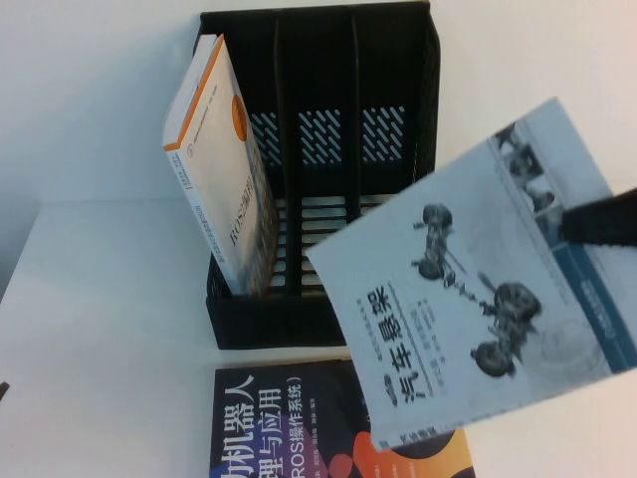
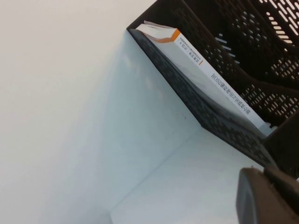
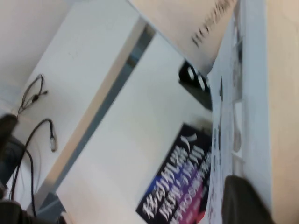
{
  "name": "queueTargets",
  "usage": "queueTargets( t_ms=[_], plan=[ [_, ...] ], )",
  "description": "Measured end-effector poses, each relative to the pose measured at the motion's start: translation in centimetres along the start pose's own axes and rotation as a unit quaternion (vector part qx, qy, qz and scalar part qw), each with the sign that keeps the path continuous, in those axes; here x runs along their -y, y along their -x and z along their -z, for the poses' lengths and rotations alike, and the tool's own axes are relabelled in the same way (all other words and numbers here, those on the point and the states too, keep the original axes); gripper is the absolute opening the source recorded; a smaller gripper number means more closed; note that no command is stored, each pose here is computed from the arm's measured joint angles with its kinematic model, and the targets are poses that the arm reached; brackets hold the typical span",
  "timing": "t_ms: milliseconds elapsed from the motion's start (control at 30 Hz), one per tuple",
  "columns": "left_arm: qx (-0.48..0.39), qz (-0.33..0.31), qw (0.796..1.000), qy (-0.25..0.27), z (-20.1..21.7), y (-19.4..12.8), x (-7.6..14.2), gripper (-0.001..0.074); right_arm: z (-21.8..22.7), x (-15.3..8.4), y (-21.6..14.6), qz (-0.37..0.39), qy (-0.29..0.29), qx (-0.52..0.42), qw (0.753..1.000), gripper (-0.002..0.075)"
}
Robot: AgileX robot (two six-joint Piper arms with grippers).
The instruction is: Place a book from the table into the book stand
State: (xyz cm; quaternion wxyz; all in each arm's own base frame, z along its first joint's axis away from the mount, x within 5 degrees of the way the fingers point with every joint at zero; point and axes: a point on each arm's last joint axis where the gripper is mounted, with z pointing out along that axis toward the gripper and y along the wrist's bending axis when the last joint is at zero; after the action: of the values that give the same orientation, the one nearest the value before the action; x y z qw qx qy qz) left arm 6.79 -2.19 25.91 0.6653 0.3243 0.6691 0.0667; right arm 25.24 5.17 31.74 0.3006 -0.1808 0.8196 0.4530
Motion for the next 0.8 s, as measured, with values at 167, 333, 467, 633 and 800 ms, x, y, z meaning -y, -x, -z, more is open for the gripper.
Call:
queueTargets(
  t_ms=[167, 333, 467, 633, 800],
  plan=[
    [0.002, -0.001, 1.000, 0.000, 0.0, 0.0, 0.0, -0.0003, 2.1, -3.7, 3.4, 0.039, 0.011, 0.046, 0.998, 0.0137],
    [0.002, -0.001, 1.000, 0.000, 0.0, 0.0, 0.0, -0.0003, 3.9, -6.6, 6.4, 0.095, 0.020, 0.089, 0.991, 0.0137],
    [0.003, -0.001, 1.000, 0.000, 0.0, 0.0, 0.0, -0.0003, 4.9, -7.8, 8.1, 0.122, 0.000, 0.133, 0.984, 0.0137],
    [0.003, -0.001, 1.000, 0.000, 0.0, 0.0, 0.0, -0.0003, 5.4, -8.3, 9.3, 0.135, -0.026, 0.173, 0.975, 0.0137],
    [0.003, 0.006, 1.000, 0.000, 0.0, 0.0, 0.0, -0.0003, 4.1, -9.1, 9.8, 0.143, -0.029, 0.191, 0.971, 0.0137]
  ],
)
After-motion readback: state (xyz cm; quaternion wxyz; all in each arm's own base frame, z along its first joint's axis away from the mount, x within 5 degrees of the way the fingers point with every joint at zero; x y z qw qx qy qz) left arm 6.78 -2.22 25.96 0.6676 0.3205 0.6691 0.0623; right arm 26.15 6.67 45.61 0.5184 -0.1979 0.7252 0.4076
